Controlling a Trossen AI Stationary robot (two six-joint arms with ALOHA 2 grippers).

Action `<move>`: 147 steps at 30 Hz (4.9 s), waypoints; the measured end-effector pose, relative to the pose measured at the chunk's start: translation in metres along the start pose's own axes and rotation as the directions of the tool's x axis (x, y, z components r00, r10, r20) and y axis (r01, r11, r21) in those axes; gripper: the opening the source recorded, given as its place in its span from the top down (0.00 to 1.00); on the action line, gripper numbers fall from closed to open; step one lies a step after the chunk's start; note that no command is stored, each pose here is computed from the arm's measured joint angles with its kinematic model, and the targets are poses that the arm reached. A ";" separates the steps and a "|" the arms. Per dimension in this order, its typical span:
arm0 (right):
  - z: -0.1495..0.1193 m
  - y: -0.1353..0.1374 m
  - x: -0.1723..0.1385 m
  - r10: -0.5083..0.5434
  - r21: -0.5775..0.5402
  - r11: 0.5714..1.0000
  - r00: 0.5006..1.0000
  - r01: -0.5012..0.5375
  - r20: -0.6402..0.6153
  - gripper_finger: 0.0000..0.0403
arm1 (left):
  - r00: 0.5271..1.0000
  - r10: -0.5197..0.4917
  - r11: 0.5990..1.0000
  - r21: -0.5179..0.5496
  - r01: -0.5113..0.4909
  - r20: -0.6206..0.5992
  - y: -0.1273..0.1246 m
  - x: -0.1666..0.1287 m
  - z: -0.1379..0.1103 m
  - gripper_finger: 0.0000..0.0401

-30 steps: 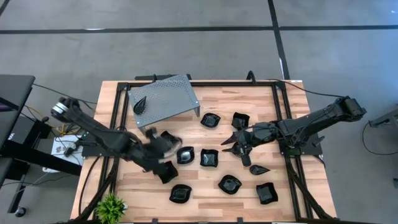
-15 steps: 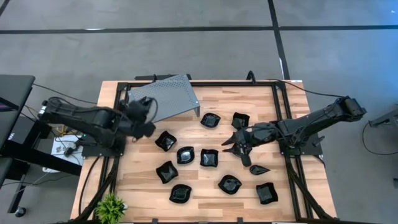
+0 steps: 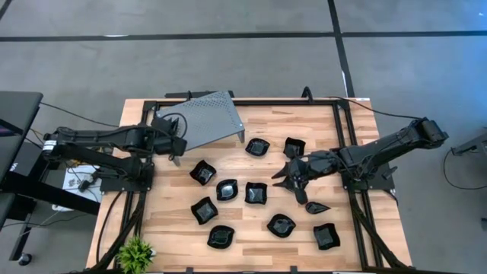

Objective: Pick & Place Mini shaped plates
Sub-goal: Stack the black drop plate on top of the black drop plate on the shelf

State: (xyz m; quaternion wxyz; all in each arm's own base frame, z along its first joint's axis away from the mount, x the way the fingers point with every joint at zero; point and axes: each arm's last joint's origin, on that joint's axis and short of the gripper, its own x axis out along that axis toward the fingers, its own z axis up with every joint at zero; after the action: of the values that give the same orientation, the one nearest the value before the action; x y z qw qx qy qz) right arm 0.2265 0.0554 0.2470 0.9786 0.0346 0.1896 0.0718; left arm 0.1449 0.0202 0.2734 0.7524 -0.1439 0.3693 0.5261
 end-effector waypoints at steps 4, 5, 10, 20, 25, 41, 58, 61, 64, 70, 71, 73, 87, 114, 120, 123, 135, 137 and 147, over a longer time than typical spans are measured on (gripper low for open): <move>0.001 0.000 0.000 -0.001 -0.003 1.000 1.000 0.001 0.006 0.72 | 1.000 -0.006 1.000 -0.012 0.006 0.014 -0.001 0.000 0.001 0.98; 0.001 0.000 0.000 -0.001 -0.007 1.000 1.000 0.001 0.007 0.72 | 1.000 -0.011 1.000 -0.018 0.011 0.017 -0.002 0.000 0.001 0.98; 0.001 -0.001 0.000 -0.004 -0.009 1.000 1.000 0.004 0.008 0.72 | 0.999 -0.032 0.999 -0.035 0.033 0.026 -0.005 0.002 0.000 0.98; 0.001 -0.001 0.000 -0.004 -0.009 1.000 1.000 0.004 0.009 0.72 | 0.997 -0.002 1.000 -0.013 0.003 0.080 -0.008 0.012 -0.006 0.90; 0.001 -0.001 0.000 -0.004 -0.009 1.000 1.000 0.004 0.008 0.72 | 0.988 -0.046 0.999 0.008 0.045 0.146 -0.016 0.011 0.001 0.85; 0.000 0.004 0.000 0.016 0.039 0.999 1.000 -0.016 0.008 0.72 | 0.636 -0.713 0.700 0.337 0.629 0.294 -0.090 -0.044 0.008 0.87; -0.058 0.061 -0.028 0.096 0.446 0.882 0.869 0.152 -0.485 0.77 | 0.649 -0.741 0.632 0.510 0.583 0.176 -0.162 -0.027 -0.041 0.79; -0.074 0.066 -0.037 0.112 0.479 0.834 0.766 0.274 -0.633 0.77 | 0.604 -0.766 0.624 0.480 0.617 0.219 -0.166 -0.032 -0.037 0.79; -0.090 0.074 -0.041 0.122 0.425 0.841 0.649 0.334 -0.751 0.77 | 0.577 -0.779 0.618 0.462 0.636 0.247 -0.166 -0.035 -0.034 0.79; -0.106 0.090 -0.029 0.080 0.297 0.897 0.538 0.328 -0.839 0.77 | 0.567 -0.782 0.616 0.455 0.643 0.257 -0.166 -0.036 -0.033 0.79; -0.105 0.091 -0.028 0.063 0.270 0.906 0.526 0.327 -0.848 0.77 | 0.566 -0.783 0.615 0.454 0.644 0.259 -0.166 -0.036 -0.032 0.79; -0.103 0.094 -0.023 0.022 0.215 0.921 0.508 0.325 -0.861 0.77 | 0.557 -0.786 0.613 0.448 0.651 0.268 -0.167 -0.037 -0.031 0.79; -0.132 0.098 0.000 -0.115 -0.015 0.962 0.357 0.271 -0.927 0.80 | 0.533 -0.796 0.604 0.432 0.669 0.287 -0.168 -0.040 -0.030 0.79; -0.052 0.098 0.021 -0.078 0.053 0.980 0.613 0.193 -0.786 1.00 | 0.204 -0.970 0.238 0.645 0.726 0.129 -0.189 -0.050 -0.036 0.79; -0.032 0.083 0.046 -0.008 0.111 0.989 0.767 0.103 -0.642 1.00 | 0.161 -0.985 0.162 0.688 0.707 0.066 -0.218 -0.030 -0.055 0.75; -0.026 0.075 0.053 0.006 0.094 0.993 0.792 0.065 -0.610 1.00 | 0.162 -0.984 0.171 0.702 0.691 0.080 -0.229 -0.018 -0.061 0.69; -0.012 0.057 0.065 0.145 0.115 0.989 0.828 -0.098 -0.541 1.00 | 0.110 -0.991 0.122 0.824 0.553 0.072 -0.266 0.010 -0.067 0.58; -0.010 0.056 0.066 0.179 0.140 0.983 0.828 -0.123 -0.531 1.00 | 0.116 -0.990 0.128 0.832 0.540 0.077 -0.269 0.012 -0.065 0.58; -0.008 0.049 0.068 0.185 0.096 0.983 0.833 -0.158 -0.521 1.00 | 0.108 -0.993 0.103 0.784 0.613 0.046 -0.272 0.016 -0.065 0.62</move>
State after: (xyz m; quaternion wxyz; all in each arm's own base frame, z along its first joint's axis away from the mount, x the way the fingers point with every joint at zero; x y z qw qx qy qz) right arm 0.2796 0.1147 0.2190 0.8773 0.0544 0.4488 0.1614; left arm 0.3659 -0.1187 0.1702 0.9790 0.0782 0.0974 -0.1612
